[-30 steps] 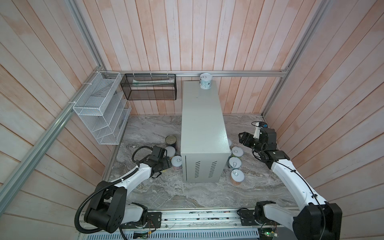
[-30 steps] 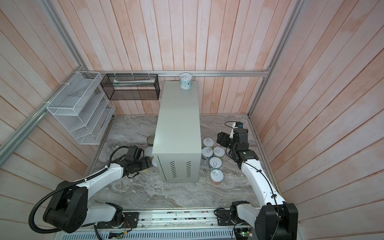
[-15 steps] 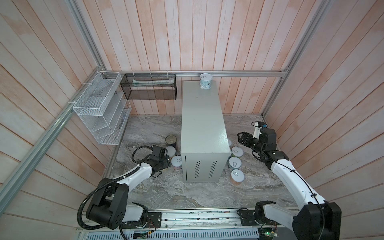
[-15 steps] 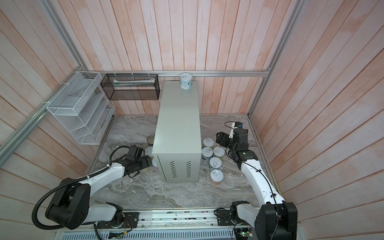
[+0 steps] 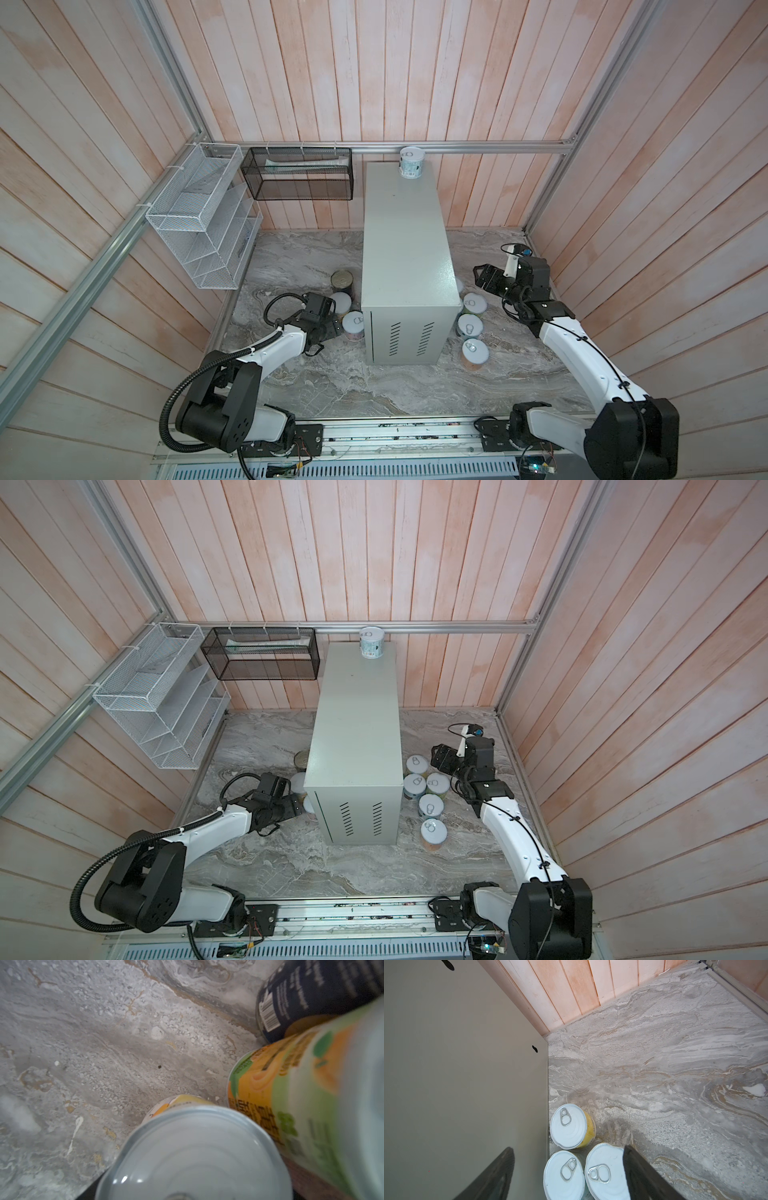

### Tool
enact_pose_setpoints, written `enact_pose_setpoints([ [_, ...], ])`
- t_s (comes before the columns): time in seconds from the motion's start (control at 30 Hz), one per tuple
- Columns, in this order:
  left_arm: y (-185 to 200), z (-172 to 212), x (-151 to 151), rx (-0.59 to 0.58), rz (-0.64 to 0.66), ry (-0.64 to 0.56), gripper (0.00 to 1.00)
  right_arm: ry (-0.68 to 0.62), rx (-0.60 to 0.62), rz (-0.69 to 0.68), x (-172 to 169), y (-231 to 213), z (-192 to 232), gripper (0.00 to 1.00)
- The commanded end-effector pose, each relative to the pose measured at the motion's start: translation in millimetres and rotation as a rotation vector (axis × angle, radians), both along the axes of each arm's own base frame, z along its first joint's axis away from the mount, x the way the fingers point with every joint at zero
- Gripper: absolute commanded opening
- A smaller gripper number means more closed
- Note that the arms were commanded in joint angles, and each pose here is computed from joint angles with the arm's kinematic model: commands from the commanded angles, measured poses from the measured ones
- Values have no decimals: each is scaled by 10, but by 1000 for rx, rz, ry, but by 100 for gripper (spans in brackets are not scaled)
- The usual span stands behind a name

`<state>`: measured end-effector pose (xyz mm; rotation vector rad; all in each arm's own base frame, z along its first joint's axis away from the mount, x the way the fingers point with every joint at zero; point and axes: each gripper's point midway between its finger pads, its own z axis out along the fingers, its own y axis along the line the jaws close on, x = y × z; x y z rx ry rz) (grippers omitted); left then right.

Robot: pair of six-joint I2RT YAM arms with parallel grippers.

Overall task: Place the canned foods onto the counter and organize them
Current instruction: 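Close the left gripper around the yellow-labelled can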

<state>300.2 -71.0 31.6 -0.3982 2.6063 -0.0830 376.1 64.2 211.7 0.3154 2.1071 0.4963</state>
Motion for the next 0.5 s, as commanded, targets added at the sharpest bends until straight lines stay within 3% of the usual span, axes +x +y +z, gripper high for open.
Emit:
enact_pose_setpoints([
  [0.0,60,34,62,31,18,-15,77,-2,7,5,10,5,-34,82],
  [0.1,78,45,42,37,20,-15,69,0,11,9,9,13,-50,82],
  [0.2,100,62,16,46,22,-17,47,1,20,15,14,31,-64,82],
  [0.3,122,87,5,54,22,-21,39,3,27,21,19,47,-81,82],
  [0.37,127,96,-6,59,18,-18,25,4,29,22,22,47,-91,82],
  [0.43,134,112,-17,63,16,-12,1,5,31,26,18,59,-89,82],
  [0.47,127,128,-26,66,9,-10,0,1,31,25,17,55,-77,82],
])
